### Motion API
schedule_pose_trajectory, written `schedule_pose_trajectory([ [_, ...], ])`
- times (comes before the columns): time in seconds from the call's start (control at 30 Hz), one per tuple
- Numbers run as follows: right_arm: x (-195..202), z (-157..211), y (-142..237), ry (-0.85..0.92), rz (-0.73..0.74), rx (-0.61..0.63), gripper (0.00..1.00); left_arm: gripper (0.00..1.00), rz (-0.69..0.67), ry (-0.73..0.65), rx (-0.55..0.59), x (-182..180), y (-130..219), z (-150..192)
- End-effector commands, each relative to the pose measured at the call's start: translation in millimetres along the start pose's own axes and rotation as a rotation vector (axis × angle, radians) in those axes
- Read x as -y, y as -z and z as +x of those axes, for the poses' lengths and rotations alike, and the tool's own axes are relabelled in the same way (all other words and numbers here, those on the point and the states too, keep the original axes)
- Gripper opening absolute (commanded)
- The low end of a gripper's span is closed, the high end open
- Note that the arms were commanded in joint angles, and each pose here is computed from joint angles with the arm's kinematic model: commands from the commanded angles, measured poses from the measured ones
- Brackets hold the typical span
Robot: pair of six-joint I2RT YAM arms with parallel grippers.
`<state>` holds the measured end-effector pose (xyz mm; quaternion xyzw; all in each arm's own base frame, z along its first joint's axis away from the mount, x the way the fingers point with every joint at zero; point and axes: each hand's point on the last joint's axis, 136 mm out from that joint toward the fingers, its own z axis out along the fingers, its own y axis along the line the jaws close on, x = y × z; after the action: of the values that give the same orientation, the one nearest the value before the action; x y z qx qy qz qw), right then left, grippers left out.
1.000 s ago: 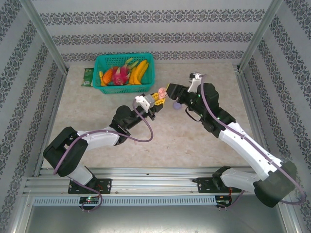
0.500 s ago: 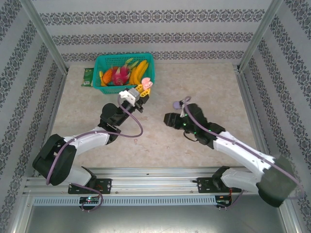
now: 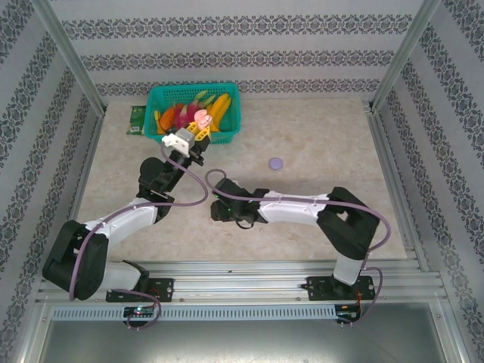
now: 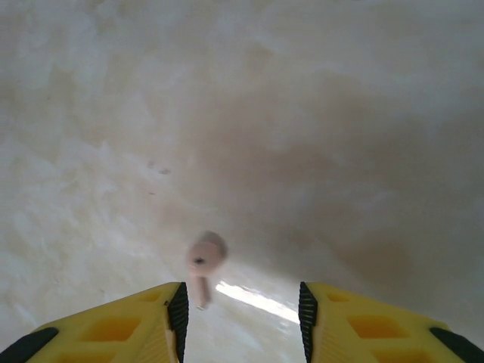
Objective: Insert the wireless bluetooth earbuds into the charging case
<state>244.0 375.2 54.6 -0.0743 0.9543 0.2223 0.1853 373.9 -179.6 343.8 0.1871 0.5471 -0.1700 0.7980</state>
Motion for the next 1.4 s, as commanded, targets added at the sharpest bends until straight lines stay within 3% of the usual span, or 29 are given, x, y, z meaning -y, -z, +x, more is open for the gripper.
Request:
schedule_pose_trajectory([
  [0.0, -9.6, 5.8, -11.1, 0.005, 0.052, -0.018, 0.45, 0.0, -0.048, 0.003, 0.024, -15.2, 6.9, -9.6],
  [0.3, -12.1, 21.2, -30.8, 0.074, 0.165, -0.051, 0.45, 0.0, -0.124, 0.013, 0.042, -41.7, 19.0, -14.9],
  [0.83, 5.0, 23.1, -49.5, 0.124, 0.278, -0.044, 0.33, 0.0, -0.123, 0.031, 0.047, -43.4, 23.2, -17.7],
  [1.37, 29.7, 25.6, -29.6, 0.345, 0.315, -0.044, 0.22, 0.0, -0.096, 0.07, 0.039, -39.3, 21.9, -15.4],
])
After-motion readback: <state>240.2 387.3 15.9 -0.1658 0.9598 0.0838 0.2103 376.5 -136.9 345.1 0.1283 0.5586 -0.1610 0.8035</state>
